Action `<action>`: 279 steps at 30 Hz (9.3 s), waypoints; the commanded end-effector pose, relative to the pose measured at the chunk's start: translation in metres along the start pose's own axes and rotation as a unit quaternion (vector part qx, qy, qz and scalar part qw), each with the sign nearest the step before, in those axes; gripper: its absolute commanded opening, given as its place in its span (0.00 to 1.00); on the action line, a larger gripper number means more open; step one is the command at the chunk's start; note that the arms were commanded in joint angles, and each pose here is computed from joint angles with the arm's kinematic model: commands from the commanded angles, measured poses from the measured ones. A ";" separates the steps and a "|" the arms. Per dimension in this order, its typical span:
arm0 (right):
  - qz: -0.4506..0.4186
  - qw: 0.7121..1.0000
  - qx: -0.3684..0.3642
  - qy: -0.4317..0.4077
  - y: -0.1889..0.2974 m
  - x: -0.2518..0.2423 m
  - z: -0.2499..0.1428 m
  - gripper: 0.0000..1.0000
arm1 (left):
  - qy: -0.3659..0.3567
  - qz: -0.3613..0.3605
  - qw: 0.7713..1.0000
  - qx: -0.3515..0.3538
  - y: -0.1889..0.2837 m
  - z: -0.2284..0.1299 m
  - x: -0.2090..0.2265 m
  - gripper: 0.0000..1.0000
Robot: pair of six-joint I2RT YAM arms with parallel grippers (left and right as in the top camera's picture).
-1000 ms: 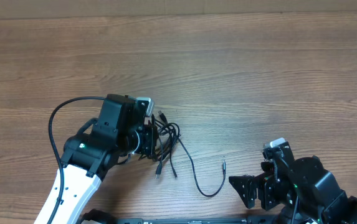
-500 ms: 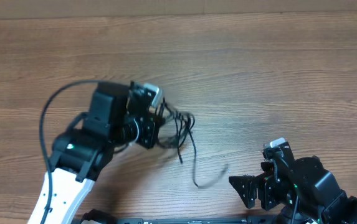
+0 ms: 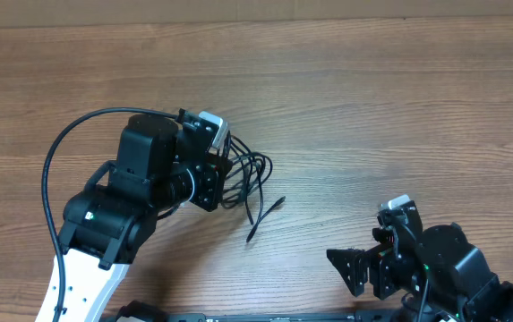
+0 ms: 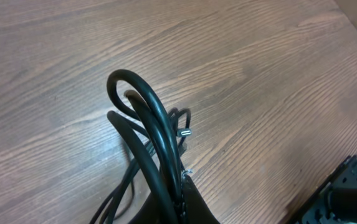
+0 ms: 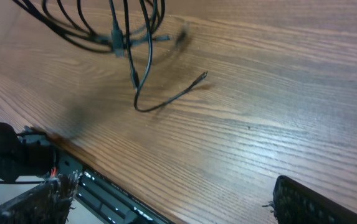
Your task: Untangle cables
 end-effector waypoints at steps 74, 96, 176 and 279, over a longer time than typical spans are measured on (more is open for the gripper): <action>-0.255 0.904 -0.141 -0.313 -0.121 -0.082 0.103 1.00 | -0.257 -0.158 0.941 -0.153 0.088 0.027 -0.069 0.04; -0.366 0.822 -0.081 -0.429 -0.067 -0.181 0.076 1.00 | 0.183 0.304 0.919 -0.175 0.147 0.007 0.070 0.04; -0.303 0.838 0.099 -0.444 -0.072 -0.144 0.023 1.00 | 0.641 0.141 0.693 0.298 -0.248 -0.132 -0.076 0.50; 0.064 0.995 -0.022 0.077 -0.096 0.039 0.095 1.00 | 0.093 0.170 0.973 -0.126 0.064 0.139 -0.006 0.04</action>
Point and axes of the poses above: each gripper's point midway between its finger pads, its own y axis back along the fingers, its own x axis along the line the jaws close on, z = x × y, the point moved 3 cm from there along y, back along the fingers, and after that the axes turned 11 degrees about -y, right-handed, at the moved point
